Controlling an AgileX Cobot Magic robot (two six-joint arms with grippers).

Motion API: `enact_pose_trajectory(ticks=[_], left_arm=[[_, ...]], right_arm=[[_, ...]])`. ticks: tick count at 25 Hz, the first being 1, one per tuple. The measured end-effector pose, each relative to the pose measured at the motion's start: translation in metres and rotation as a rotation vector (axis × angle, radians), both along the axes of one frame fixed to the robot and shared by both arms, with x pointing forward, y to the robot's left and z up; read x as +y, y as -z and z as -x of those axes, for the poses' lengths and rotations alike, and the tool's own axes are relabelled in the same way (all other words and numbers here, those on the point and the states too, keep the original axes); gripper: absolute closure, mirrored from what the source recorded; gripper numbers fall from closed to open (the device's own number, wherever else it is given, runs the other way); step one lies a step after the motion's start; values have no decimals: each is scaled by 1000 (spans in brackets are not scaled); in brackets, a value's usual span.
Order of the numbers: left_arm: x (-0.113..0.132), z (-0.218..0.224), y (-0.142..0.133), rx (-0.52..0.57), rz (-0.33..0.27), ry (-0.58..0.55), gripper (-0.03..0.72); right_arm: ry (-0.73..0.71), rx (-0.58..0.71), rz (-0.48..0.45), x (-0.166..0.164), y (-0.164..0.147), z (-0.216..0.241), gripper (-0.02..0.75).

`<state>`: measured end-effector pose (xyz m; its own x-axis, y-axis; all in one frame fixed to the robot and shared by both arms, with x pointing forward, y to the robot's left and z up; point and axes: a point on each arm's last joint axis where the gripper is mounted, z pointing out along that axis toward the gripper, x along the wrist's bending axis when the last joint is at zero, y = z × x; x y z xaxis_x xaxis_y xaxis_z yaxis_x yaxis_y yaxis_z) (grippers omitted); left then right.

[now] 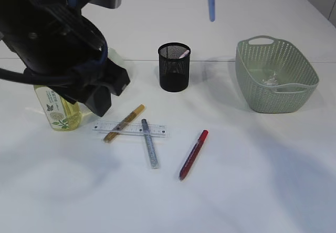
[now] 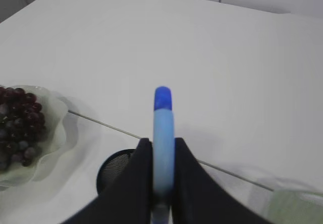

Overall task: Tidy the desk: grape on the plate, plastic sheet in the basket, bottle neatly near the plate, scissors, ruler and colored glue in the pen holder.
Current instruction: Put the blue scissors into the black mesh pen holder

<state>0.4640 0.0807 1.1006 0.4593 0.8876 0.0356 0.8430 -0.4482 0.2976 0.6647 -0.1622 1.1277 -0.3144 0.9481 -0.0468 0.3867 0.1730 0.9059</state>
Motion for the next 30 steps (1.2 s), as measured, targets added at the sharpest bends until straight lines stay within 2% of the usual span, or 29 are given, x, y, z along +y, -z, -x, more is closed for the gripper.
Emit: enact_pose_trajectory(ticks=[6, 13, 20, 30], left_arm=[[2, -2, -1, -25, -24, 2, 328], [4, -4, -1, -49, -46, 4, 328], [6, -6, -2, -76, -72, 6, 328], [6, -8, -3, -97, -79, 9, 328]], right_arm=[[-77, -102, 3, 33, 26, -15, 657], [-86, -188, -17, 42, 55, -36, 657], [-91, -225, -31, 49, 89, -52, 657], [-97, -264, -49, 56, 140, -68, 657]])
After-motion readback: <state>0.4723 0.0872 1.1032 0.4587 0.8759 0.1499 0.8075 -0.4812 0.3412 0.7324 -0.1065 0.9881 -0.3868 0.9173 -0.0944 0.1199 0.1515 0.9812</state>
